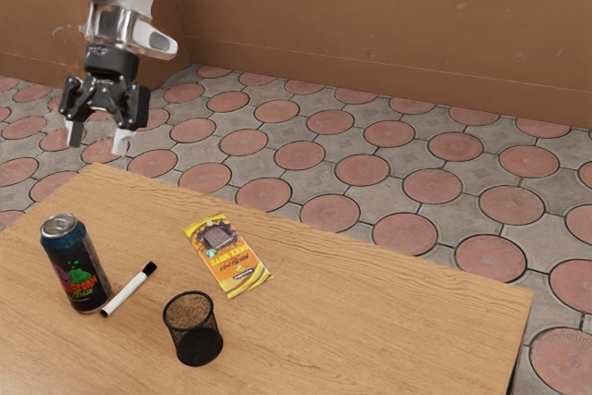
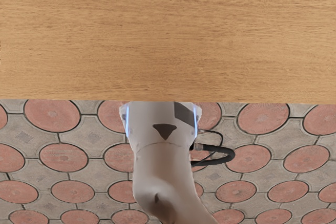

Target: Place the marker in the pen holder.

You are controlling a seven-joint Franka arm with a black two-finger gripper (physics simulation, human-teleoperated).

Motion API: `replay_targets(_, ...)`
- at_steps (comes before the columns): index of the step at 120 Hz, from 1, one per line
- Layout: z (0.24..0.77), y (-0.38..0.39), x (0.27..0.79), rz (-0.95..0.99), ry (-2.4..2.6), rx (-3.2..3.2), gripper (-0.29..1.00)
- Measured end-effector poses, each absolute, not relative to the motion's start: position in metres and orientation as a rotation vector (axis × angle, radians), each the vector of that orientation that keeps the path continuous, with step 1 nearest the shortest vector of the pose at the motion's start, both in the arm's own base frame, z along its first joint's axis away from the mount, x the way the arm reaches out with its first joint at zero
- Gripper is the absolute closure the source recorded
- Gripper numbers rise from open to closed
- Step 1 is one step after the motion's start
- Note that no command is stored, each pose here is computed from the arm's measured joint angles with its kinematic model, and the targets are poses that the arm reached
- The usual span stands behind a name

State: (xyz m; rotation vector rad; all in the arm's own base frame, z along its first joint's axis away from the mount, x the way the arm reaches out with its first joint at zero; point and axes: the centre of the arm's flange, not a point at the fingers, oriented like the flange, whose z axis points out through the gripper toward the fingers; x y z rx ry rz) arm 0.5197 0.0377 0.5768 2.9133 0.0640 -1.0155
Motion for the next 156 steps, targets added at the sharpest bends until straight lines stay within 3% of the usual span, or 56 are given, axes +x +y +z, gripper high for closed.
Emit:
replay_targets(15,0.568,0.044,0.554,-0.677,0.048,3.021,0.00)
replay_targets(33,0.564,0.052,0.566,-0.437,0.034,3.089,0.00)
replay_targets(62,0.420,0.087,0.566,-0.421,0.073,3.126,0.00)
replay_targets(75,0.379,0.096,0.570,-0.356,0.067,3.151,0.00)
replay_targets(116,0.330,0.119,0.524,-0.124,-0.044,3.174,0.00)
replay_targets(156,0.286,0.120,0.496,-0.136,-0.160,3.163,0.00)
